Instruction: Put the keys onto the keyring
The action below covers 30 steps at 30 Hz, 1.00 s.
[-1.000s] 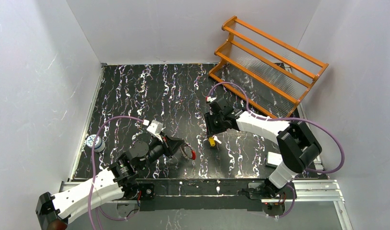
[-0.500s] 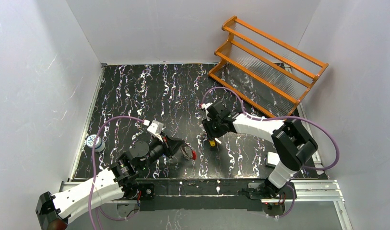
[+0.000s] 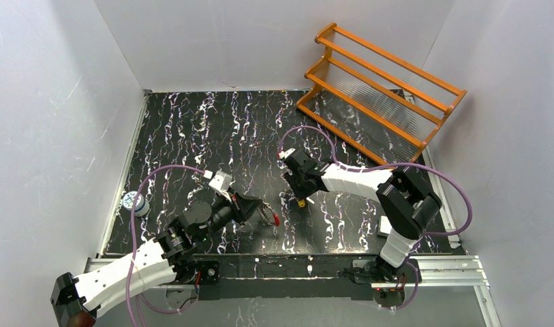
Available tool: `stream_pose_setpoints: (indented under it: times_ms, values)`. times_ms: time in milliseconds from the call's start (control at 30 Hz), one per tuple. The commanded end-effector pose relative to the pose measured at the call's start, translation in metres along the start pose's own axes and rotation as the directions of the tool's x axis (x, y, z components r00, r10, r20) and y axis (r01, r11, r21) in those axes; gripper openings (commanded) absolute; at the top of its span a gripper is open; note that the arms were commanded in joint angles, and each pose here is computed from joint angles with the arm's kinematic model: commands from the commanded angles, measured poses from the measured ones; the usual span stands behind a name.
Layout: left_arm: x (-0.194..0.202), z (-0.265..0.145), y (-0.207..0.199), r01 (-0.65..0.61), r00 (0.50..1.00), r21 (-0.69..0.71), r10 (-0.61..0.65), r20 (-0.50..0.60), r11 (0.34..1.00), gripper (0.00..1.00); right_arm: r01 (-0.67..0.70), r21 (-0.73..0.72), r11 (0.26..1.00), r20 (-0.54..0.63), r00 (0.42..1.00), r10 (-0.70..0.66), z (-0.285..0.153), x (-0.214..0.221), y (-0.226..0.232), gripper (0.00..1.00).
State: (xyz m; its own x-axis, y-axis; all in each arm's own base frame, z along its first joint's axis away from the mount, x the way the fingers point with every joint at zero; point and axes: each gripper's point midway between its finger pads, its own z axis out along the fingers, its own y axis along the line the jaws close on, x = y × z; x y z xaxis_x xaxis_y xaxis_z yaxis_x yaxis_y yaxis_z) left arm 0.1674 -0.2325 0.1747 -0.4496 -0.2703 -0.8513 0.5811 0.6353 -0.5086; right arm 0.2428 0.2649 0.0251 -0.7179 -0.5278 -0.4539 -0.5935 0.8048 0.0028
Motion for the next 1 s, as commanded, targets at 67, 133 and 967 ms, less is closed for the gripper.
stream_pose_setpoints:
  times_ms: [67,133,967]
  values:
    - [-0.009,0.0,-0.008,0.014,0.999,0.03,-0.015,0.035,0.999,0.0,0.009,0.054,0.998,0.04,0.999,-0.011,-0.001,-0.02,-0.005,0.23]
    - [-0.009,0.0,-0.008,0.015,0.999,0.032,-0.016,0.035,0.999,0.0,0.011,0.06,0.998,0.042,0.999,-0.013,-0.001,-0.021,-0.006,0.14]
    - [-0.031,-0.004,-0.031,-0.231,0.972,0.133,0.225,0.061,0.964,0.0,0.235,-0.296,0.926,0.55,0.834,-0.035,-0.142,-0.088,0.051,0.01]
